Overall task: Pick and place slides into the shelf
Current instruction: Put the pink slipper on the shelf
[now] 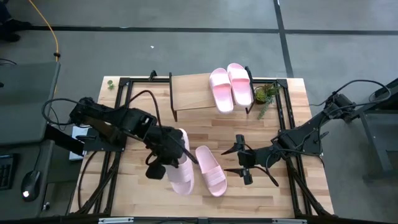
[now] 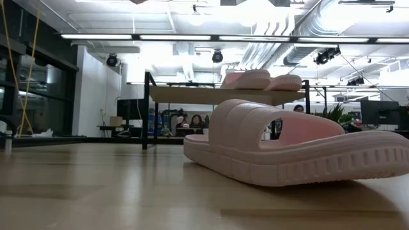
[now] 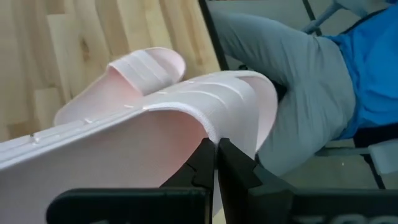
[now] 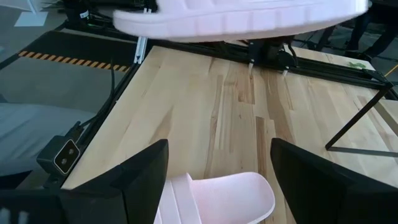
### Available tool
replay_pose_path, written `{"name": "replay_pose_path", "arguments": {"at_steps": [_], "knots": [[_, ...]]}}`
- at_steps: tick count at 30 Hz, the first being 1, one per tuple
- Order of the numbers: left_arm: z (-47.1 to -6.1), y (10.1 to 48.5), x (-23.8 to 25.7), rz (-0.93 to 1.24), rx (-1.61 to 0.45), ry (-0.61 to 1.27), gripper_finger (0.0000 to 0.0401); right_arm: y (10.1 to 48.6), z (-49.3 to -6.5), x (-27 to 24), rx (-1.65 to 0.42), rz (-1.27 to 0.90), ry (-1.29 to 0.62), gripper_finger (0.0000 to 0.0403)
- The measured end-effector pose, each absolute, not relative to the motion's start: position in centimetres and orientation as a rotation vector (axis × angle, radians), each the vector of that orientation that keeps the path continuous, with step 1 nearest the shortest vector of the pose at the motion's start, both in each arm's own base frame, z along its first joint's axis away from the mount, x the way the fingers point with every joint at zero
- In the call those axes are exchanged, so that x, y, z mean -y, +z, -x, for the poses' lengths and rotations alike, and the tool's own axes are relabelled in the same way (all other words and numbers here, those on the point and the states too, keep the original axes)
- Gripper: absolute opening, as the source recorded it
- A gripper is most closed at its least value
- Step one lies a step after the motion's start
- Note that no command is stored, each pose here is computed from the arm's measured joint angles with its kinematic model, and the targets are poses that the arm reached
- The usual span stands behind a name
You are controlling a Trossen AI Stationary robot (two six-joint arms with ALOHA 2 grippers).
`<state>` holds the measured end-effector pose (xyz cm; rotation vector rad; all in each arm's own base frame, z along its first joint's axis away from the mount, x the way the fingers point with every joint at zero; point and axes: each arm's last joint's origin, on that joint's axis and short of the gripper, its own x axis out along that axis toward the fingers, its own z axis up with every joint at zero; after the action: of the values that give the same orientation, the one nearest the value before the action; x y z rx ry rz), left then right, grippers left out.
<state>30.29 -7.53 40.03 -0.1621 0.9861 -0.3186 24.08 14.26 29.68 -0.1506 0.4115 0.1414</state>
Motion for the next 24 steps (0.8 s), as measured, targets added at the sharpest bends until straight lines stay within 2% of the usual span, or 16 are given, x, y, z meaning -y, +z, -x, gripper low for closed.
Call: {"name": "replay_pose_path", "arguments": {"at_steps": [24], "knots": [[-30.2,40.8,-4.9,0.257,-0.907,-0.256,0.0000,29.6,-24.2,-14.1,-0.416,0.185,0.142,0.0273]]}}
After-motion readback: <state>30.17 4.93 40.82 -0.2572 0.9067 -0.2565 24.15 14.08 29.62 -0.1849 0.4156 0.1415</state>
